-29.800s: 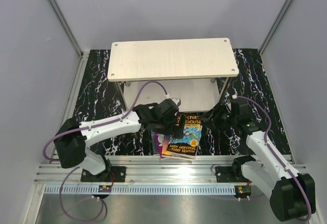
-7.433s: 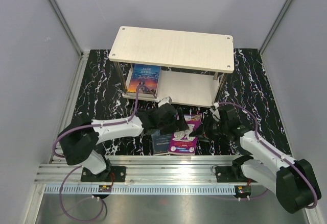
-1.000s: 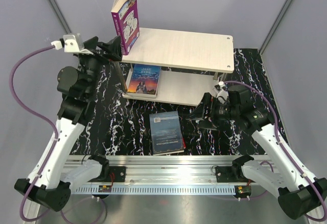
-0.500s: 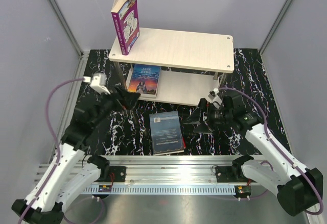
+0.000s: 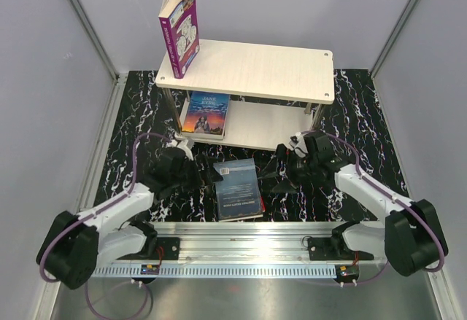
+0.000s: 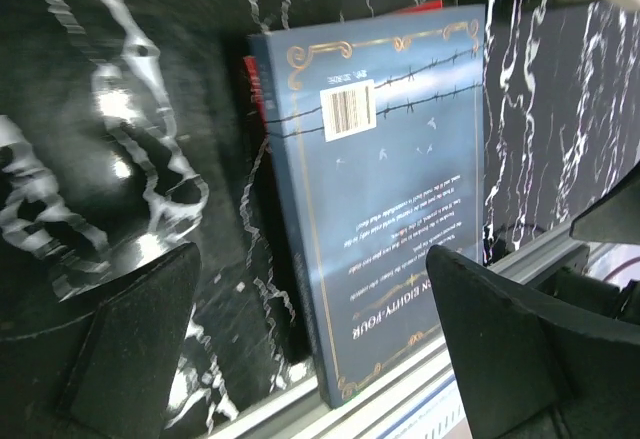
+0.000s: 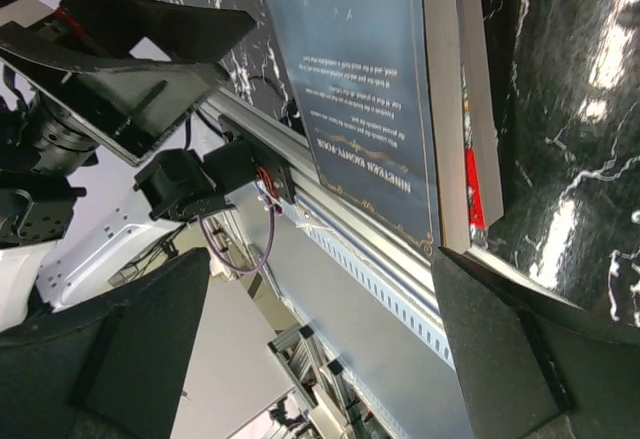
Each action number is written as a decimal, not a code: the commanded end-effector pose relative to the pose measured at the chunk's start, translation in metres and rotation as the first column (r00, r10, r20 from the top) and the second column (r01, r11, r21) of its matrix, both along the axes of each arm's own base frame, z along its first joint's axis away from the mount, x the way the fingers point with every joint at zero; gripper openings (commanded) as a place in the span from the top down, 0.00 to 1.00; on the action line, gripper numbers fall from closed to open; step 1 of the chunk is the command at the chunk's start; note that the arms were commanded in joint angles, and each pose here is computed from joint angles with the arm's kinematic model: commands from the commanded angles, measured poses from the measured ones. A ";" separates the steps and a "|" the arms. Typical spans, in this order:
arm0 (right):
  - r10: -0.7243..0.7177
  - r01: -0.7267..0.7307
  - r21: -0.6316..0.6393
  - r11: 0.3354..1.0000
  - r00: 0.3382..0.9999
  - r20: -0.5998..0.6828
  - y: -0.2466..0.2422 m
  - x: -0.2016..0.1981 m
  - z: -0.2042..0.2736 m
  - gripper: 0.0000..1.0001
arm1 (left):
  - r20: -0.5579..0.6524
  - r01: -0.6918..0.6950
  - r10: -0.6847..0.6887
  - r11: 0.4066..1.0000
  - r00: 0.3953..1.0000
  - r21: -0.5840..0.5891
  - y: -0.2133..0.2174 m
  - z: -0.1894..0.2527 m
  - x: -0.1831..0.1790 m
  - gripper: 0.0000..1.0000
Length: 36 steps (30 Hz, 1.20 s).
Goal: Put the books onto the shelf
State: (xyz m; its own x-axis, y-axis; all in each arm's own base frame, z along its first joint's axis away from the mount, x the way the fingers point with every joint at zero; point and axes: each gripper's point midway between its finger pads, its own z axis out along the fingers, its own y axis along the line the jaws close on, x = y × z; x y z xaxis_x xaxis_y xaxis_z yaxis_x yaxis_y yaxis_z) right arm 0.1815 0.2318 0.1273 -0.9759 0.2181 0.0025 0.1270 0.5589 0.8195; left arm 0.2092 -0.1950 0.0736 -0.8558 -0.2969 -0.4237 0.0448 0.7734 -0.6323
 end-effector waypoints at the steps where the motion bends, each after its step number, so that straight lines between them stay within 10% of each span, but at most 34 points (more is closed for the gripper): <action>1: 0.020 -0.022 0.028 0.999 0.995 0.095 0.009 0.019 0.009 0.00 | 0.055 0.020 -0.015 0.995 0.998 -0.096 -0.025 0.006 0.016 0.01; 17: 0.033 -0.033 -0.022 0.999 0.999 0.006 0.028 0.046 -0.049 0.01 | -0.028 0.122 -0.130 0.972 0.991 -0.200 -0.079 -0.025 0.002 0.02; 29: 0.054 -0.055 -0.033 0.998 0.998 -0.028 0.033 0.020 -0.066 0.01 | 0.016 0.139 -0.139 0.963 0.990 -0.230 -0.080 0.007 -0.010 0.49; 36: 0.047 -0.048 -0.034 0.998 0.999 -0.024 0.028 0.009 -0.072 0.02 | 0.129 0.163 -0.130 0.940 0.983 -0.299 -0.087 0.059 -0.006 0.56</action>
